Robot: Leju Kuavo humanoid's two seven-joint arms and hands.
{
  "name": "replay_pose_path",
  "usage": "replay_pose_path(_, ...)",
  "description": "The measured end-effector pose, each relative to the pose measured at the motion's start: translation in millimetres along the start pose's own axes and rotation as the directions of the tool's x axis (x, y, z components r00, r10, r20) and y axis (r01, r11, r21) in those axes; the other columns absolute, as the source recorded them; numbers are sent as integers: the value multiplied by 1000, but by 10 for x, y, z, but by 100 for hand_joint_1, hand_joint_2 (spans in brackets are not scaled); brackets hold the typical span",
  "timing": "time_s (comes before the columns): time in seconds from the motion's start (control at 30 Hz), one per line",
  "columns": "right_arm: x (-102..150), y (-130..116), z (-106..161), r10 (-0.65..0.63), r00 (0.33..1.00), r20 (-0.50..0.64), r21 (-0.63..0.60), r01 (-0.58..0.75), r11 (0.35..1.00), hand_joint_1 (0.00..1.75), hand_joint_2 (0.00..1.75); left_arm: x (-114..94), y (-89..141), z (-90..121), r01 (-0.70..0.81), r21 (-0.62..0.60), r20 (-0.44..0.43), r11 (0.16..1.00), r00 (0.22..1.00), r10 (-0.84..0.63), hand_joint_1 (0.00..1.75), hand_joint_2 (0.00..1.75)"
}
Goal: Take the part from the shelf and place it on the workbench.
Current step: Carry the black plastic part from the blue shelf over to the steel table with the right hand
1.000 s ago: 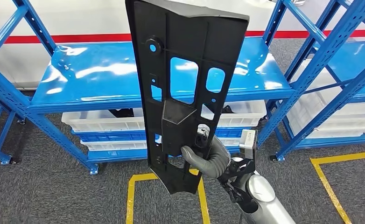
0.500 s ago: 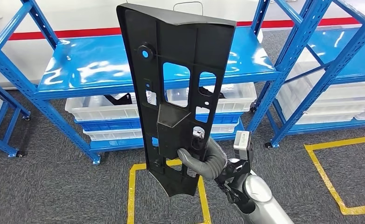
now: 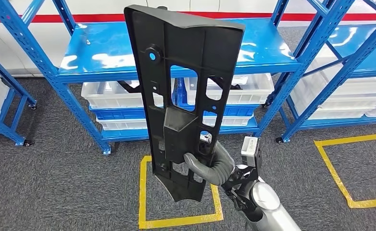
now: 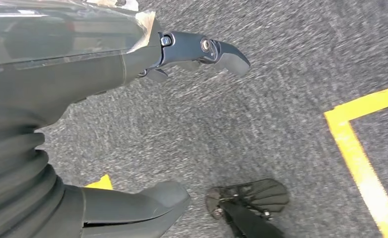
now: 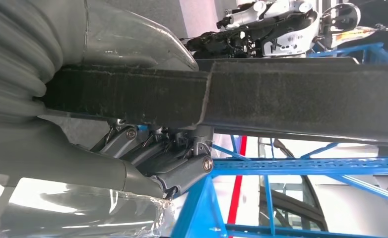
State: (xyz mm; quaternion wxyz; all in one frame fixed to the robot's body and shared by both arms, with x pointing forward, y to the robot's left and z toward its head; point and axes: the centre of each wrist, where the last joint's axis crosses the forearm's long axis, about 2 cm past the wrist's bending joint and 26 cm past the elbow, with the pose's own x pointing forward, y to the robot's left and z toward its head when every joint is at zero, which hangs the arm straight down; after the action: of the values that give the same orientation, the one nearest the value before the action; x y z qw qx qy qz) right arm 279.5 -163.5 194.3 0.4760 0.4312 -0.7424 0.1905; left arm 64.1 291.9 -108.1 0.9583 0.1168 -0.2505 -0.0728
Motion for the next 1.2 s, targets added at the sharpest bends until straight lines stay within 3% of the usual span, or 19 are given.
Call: replay_pose_path(1.2,-50,65,10,-24,999,41,14,24,1000,175,175,-15,6,4,17,7,5,1000,1000,-17,0,175)
